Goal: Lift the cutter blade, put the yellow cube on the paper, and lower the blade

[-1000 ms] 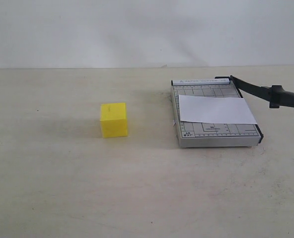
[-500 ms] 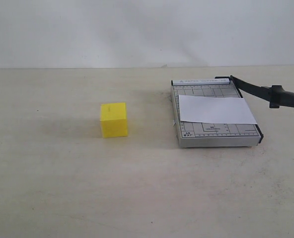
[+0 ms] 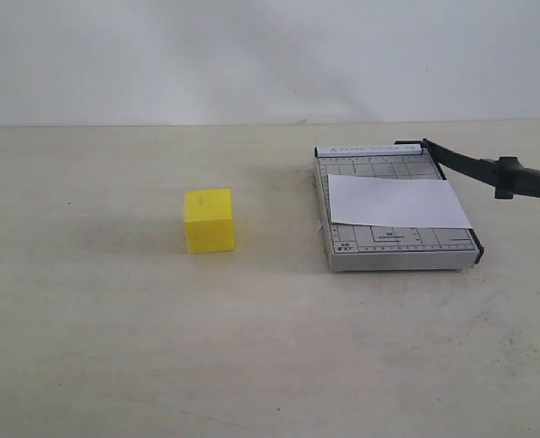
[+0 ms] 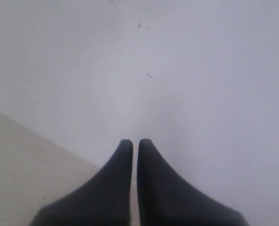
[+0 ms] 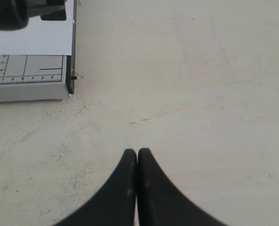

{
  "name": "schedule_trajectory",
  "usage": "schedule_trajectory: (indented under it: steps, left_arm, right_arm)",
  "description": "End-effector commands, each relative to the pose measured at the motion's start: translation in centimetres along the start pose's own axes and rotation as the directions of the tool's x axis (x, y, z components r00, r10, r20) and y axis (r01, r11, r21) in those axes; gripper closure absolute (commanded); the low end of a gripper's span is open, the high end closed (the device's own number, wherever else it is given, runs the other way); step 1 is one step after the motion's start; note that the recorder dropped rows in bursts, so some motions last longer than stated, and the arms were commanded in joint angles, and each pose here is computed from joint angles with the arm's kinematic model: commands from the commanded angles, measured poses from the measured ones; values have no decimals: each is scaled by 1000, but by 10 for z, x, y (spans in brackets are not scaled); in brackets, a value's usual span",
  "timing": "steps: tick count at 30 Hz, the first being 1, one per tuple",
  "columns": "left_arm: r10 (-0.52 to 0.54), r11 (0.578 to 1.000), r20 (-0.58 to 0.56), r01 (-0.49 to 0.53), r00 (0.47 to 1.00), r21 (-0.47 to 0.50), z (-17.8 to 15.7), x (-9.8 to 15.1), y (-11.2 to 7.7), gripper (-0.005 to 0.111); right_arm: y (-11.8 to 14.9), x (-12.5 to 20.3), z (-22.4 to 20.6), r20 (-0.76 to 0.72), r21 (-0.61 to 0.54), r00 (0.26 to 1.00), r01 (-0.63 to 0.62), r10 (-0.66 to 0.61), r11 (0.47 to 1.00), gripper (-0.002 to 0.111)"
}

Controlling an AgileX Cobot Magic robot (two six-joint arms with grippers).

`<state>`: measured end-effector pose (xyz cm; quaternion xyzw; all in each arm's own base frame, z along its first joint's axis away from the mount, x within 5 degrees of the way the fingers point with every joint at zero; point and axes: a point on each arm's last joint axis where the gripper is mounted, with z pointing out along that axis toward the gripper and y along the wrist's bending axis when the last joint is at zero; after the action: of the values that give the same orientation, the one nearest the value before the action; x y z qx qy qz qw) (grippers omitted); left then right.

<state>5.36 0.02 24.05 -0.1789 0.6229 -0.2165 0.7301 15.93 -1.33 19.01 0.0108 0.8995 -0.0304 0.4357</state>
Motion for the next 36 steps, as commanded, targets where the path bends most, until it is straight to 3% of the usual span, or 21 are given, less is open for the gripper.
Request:
schedule_trajectory:
  steps: [1, 5, 9, 12, 15, 17, 19, 22, 24, 28, 31, 33, 36]
  left_arm:
    - [322, 946, -180, -308, 929, 101, 19, -32, -36, 102]
    - [514, 858, -227, -488, 827, 162, 64, -61, -59, 102]
    - [520, 854, -282, -477, 806, 209, 110, -70, -71, 102]
    - [487, 869, -394, -385, 780, 311, 145, -49, -76, 102]
    - [464, 877, -495, -303, 735, 373, 172, -7, -80, 102]
    - [473, 875, -532, -308, 702, 372, 181, 21, -88, 102]
    - [488, 873, -538, -402, 687, 277, 189, 44, -93, 102]
    - [463, 848, -520, -529, 718, 25, 189, 63, -97, 102]
    - [486, 824, -497, -567, 719, -14, 186, 74, -106, 102]
    - [533, 830, -531, -531, 659, 174, 175, 109, -135, 102]
    - [459, 880, -571, -437, 680, 188, 169, 128, -150, 102]
    - [449, 893, -579, -368, 680, 261, 168, 140, -168, 102]
    - [524, 844, -570, -298, 633, 445, 176, 165, -201, 102]
  right_arm:
    - [-1, 1, 0, -11, 1, 994, 109, -109, 994, 108]
    - [-1, 1, 0, -6, 2, 995, 101, -101, 995, 108]
    - [-1, 0, 0, -3, 3, 998, 68, -68, 998, 108]
    - [-1, 1, 0, -7, 2, 999, 47, -47, 999, 108]
    - [-1, 1, 0, -7, 2, 999, 47, -47, 999, 108]
    - [-1, 1, 0, -7, 2, 999, 47, -47, 999, 108]
    - [0, 1, 0, -12, 1, 999, 47, -47, 999, 108]
    - [0, 2, 0, -22, -1, 999, 47, -47, 999, 108]
    - [0, 2, 0, -24, -2, 999, 45, -45, 999, 108]
    - [0, 2, 0, -24, -2, 999, 45, -45, 999, 108]
    - [0, 2, 0, -24, -2, 999, 45, -45, 999, 108]
    - [0, 2, 0, -20, -1, 999, 45, -45, 999, 108]
    - [0, 1, 0, -14, 1, 1000, 26, -26, 1000, 108]
